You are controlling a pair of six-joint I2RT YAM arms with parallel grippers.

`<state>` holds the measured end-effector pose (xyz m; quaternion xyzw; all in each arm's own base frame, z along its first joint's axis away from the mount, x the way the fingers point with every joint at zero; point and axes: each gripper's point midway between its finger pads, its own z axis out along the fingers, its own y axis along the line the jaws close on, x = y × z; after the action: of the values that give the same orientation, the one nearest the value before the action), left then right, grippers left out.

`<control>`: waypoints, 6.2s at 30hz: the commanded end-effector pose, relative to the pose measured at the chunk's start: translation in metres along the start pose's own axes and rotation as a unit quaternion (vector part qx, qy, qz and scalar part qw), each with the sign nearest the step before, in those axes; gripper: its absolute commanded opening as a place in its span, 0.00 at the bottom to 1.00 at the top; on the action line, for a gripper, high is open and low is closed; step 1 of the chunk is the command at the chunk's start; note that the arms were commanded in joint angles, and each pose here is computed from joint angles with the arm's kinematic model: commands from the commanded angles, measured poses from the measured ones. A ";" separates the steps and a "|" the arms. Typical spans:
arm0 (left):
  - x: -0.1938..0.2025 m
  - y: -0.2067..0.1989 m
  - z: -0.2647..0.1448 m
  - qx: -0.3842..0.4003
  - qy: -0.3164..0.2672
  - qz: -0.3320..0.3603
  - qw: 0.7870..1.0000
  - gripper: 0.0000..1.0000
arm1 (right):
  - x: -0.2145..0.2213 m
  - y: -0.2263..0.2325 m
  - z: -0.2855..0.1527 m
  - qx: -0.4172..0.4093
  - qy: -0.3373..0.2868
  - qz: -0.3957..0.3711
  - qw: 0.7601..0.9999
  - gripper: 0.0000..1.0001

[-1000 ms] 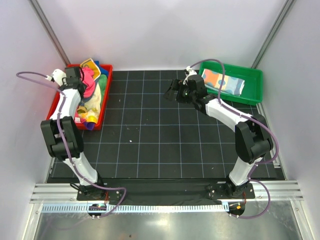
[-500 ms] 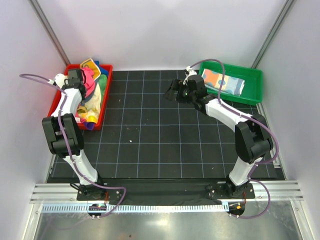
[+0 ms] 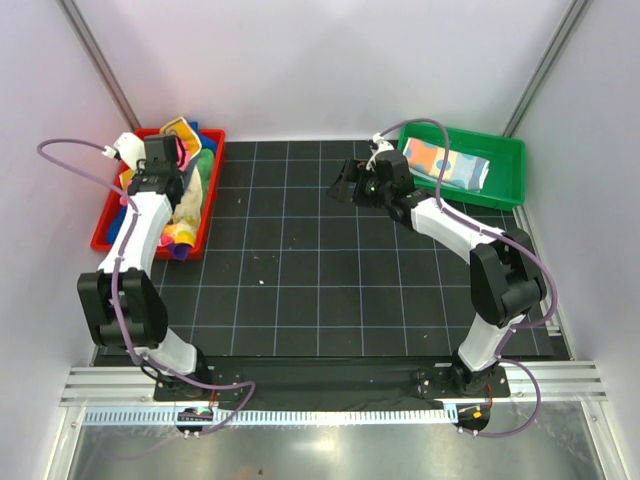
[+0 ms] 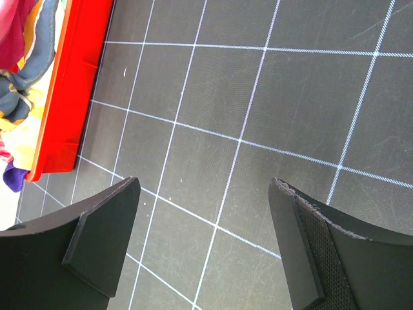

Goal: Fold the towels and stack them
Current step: Grab crumpled towel, then move the towel to the center of the board, then flatten out the crumpled towel

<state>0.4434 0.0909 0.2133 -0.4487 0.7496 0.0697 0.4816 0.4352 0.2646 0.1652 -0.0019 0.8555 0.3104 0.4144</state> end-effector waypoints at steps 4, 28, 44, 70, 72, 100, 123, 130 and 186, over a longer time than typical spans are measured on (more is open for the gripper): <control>-0.011 -0.043 -0.042 0.070 -0.043 0.006 0.997 0.00 | -0.019 0.013 -0.009 -0.015 -0.036 -0.009 0.999 0.88; 0.334 -0.071 -0.307 0.323 0.144 0.234 0.906 0.00 | -0.027 -0.070 -0.009 0.100 -0.037 0.003 0.994 0.89; 0.291 -0.027 -0.312 0.293 0.149 0.211 0.921 0.56 | 0.022 -0.028 0.046 0.060 0.043 -0.056 0.996 0.86; 0.225 0.000 -0.121 0.054 0.126 0.140 0.981 0.50 | 0.105 0.071 0.117 0.059 0.060 -0.172 0.981 0.55; 0.229 -0.006 -0.119 0.062 0.131 0.143 0.979 0.49 | 0.104 0.067 0.121 0.069 0.051 -0.174 0.981 0.55; 0.275 -0.081 -0.113 0.149 0.205 0.204 0.946 0.50 | 0.035 -0.105 0.075 0.240 0.009 -0.065 0.969 0.08; 0.326 -0.122 -0.106 0.192 0.233 0.338 0.891 0.46 | 0.023 -0.118 0.064 0.233 0.002 -0.036 0.972 0.13; 0.339 -0.120 -0.103 0.187 0.238 0.362 0.882 0.46 | 0.023 -0.119 0.062 0.229 0.002 -0.031 0.973 0.13; 0.290 -0.141 -0.085 0.154 0.172 0.367 0.901 0.00 | -0.006 -0.100 0.063 0.181 -0.034 -0.059 0.981 0.53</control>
<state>0.4407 -0.2102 0.0611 -0.0633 0.9398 0.0547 0.3313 0.4930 0.2015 0.0513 0.0469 0.9043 0.1054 0.4110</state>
